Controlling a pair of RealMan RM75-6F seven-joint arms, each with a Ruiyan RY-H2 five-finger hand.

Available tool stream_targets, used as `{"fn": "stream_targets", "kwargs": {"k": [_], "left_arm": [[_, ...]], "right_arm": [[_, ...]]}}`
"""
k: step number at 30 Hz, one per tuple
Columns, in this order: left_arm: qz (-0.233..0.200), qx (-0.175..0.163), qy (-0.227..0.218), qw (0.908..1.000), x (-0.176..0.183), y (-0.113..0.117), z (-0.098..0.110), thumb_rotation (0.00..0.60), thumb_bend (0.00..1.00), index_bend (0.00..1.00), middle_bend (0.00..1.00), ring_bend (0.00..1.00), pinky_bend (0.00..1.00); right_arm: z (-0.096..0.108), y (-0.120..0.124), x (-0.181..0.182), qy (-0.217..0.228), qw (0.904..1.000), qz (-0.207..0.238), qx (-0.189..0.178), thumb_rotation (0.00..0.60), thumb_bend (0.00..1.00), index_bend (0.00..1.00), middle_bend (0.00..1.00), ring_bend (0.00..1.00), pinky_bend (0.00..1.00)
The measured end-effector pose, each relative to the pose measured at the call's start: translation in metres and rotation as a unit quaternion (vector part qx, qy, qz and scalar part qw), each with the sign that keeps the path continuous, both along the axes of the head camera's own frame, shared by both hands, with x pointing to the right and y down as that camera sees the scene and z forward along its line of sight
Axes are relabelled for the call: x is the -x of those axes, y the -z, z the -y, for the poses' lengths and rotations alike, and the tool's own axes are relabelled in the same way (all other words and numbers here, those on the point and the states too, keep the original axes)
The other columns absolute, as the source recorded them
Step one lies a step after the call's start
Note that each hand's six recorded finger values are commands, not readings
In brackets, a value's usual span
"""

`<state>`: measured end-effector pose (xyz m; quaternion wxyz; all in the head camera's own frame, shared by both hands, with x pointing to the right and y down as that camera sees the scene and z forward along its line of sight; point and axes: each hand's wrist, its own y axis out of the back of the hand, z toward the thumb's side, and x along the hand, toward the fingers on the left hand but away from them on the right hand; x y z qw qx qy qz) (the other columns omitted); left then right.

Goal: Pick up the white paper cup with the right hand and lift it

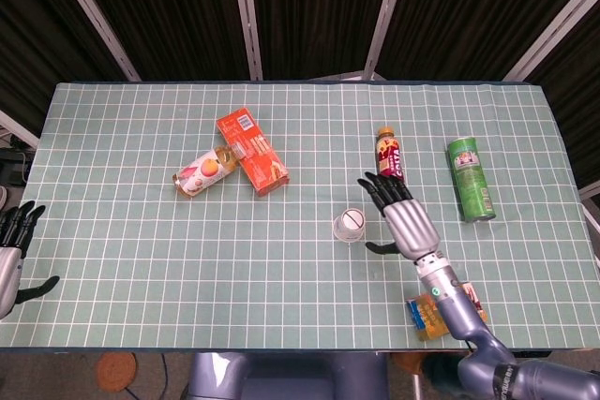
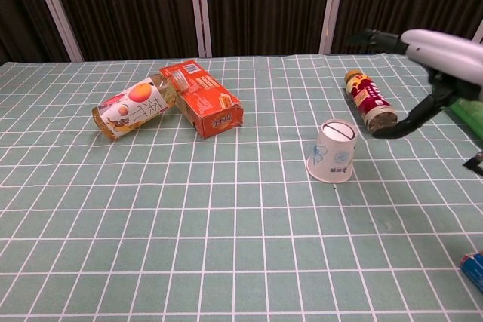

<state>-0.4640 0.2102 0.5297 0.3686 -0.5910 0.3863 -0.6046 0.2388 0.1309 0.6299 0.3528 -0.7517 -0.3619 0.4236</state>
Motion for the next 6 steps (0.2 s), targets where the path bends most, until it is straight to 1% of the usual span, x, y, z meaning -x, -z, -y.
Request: {"fn": "stream_targets", "kwargs": {"k": [3,6], "left_arm": [[0.001,-0.006,-0.003,1.0,-0.001,0.002,0.0,0.6,0.0,0.0,0.0,0.0,0.0],[0.002,-0.01,-0.007,0.9999,0.0,0.002,-0.001,0.6,0.0,0.0,0.0,0.0,0.0]], "right_arm": [[0.0,0.013,-0.022,0.002,0.9994,-0.023,-0.026,0.6,0.0,0.0,0.0,0.0,0.0],[-0.006,0.028,-0.055,0.002,0.9969,-0.061,-0.05,0.6,0.0,0.0,0.0,0.0,0.0]]}}
